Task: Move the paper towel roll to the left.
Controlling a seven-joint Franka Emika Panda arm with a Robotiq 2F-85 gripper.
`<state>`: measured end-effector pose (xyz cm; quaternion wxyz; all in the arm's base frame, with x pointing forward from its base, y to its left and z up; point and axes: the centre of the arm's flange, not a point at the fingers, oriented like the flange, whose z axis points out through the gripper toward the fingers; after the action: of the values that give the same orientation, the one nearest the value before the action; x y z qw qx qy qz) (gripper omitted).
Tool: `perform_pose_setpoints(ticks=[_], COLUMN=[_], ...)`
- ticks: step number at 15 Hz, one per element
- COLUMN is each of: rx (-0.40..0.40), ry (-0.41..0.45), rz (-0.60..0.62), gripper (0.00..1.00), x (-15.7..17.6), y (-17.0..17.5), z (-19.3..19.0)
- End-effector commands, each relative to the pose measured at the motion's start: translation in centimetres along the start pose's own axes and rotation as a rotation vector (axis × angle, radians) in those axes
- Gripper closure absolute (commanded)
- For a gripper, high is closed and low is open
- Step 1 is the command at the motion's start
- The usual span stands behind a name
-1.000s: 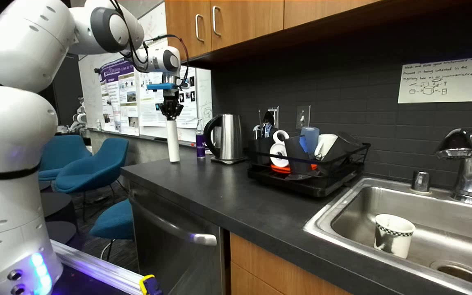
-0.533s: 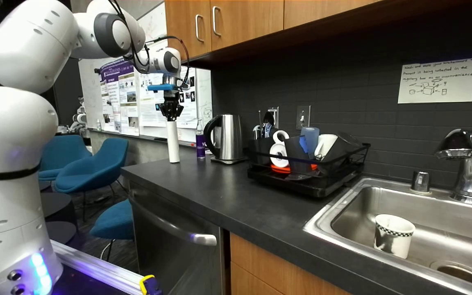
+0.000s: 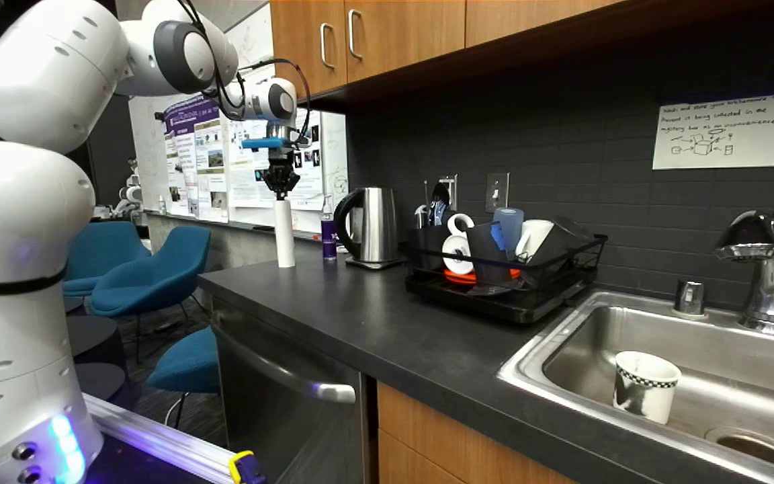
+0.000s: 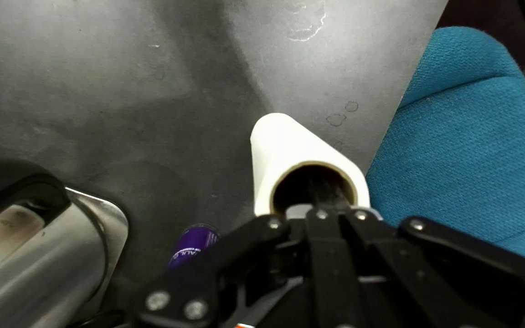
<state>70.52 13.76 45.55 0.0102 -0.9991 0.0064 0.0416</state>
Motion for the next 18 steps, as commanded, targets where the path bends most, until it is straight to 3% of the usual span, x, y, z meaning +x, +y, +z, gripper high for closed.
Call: perform_pose_setpoints(ticks=[1, 18], rx=[-0.006, -0.008], ry=[0.008, 0.064], rz=[0.016, 0.032], gripper=[1.00, 1.00], x=[-0.3, -2.6], y=[-0.3, -0.6], z=[-0.7, -3.1])
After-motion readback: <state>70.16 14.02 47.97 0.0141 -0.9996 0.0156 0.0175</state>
